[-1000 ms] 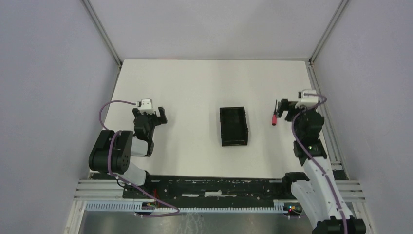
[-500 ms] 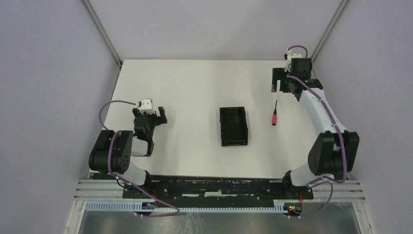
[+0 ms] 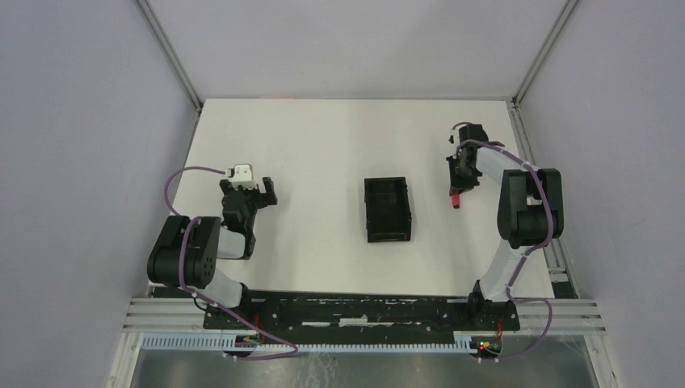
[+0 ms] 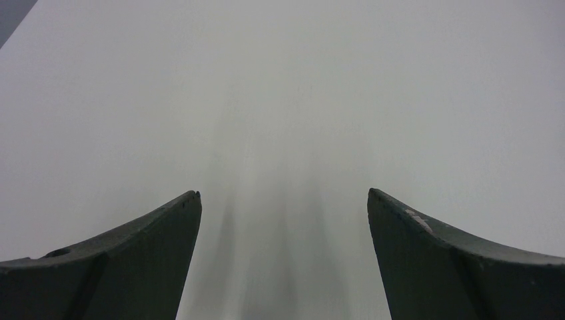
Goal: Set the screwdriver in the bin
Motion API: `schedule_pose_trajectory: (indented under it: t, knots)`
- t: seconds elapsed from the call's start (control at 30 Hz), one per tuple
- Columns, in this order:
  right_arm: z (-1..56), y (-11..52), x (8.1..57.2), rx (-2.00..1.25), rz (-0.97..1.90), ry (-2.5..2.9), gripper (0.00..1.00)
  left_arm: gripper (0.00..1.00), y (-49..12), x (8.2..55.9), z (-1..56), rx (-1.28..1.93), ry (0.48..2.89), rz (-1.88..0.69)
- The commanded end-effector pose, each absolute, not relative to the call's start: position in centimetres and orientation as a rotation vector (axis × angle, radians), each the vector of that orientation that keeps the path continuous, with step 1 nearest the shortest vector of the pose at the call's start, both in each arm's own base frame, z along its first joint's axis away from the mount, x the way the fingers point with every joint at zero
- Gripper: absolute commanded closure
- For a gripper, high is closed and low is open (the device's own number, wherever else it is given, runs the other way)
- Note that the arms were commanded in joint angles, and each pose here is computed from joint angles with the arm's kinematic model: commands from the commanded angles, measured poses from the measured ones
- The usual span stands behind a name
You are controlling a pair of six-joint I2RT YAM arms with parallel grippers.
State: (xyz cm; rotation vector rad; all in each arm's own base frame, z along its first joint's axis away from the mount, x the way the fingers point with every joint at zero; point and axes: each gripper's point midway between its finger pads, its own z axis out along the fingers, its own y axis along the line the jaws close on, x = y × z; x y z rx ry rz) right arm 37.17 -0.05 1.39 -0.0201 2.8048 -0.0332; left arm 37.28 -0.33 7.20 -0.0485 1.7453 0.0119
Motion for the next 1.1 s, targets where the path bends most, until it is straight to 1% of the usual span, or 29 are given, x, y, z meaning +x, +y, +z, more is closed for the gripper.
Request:
schedule_pose_trajectory:
  t: [0.0,0.1,0.2,0.33,0.4,0.5,0.57,0.63,0.67,0.73,0.9,1.07]
  knots:
    - [1.7,-0.4,37.6,-0.036,-0.046,2.817,1.0,0.0,-0.2,38.0,8.8,-0.037,1.691,0.021]
    - [5.8,-0.8,38.5,-0.049,-0.078,2.774,1.0,0.0,-0.2,38.0,8.8,-0.035,1.691,0.019]
    - [9.9,-1.0,38.1,-0.06,-0.088,2.778,1.0,0.0,-0.2,38.0,8.8,-0.035,1.691,0.02]
    - [12.8,-1.0,36.4,-0.064,-0.09,2.797,1.0,0.0,-0.2,38.0,8.8,-0.036,1.692,0.021]
    - [13.9,0.1,36.0,-0.058,-0.054,2.763,1.0,0.0,-0.2,38.0,8.8,-0.035,1.691,0.02]
    - [16.1,4.5,36.4,-0.127,-0.005,2.638,1.0,0.0,-0.1,38.0,8.8,-0.037,1.691,0.021]
    - [18.1,9.9,36.8,-0.25,0.084,2.497,1.0,0.0,-0.2,38.0,8.8,-0.035,1.692,0.021]
    - [19.6,16.8,35.8,-0.46,0.253,2.357,1.0,0.0,-0.2,38.0,8.8,-0.036,1.691,0.021]
    - [19.8,19.5,34.8,-0.565,0.338,2.313,1.0,0.0,-0.2,38.0,8.8,-0.036,1.691,0.022]
    - [19.4,21.2,33.8,-0.659,0.34,2.28,1.0,0.0,-0.2,38.0,8.8,-0.036,1.691,0.022]
    - [15.7,21.5,31.8,-0.798,0.225,2.266,1.0,0.0,-0.2,38.0,8.8,-0.036,1.691,0.022]
    - [12.6,22.1,30.3,-0.916,0.232,2.256,1.0,0.0,-0.2,38.0,8.8,-0.034,1.691,0.02]
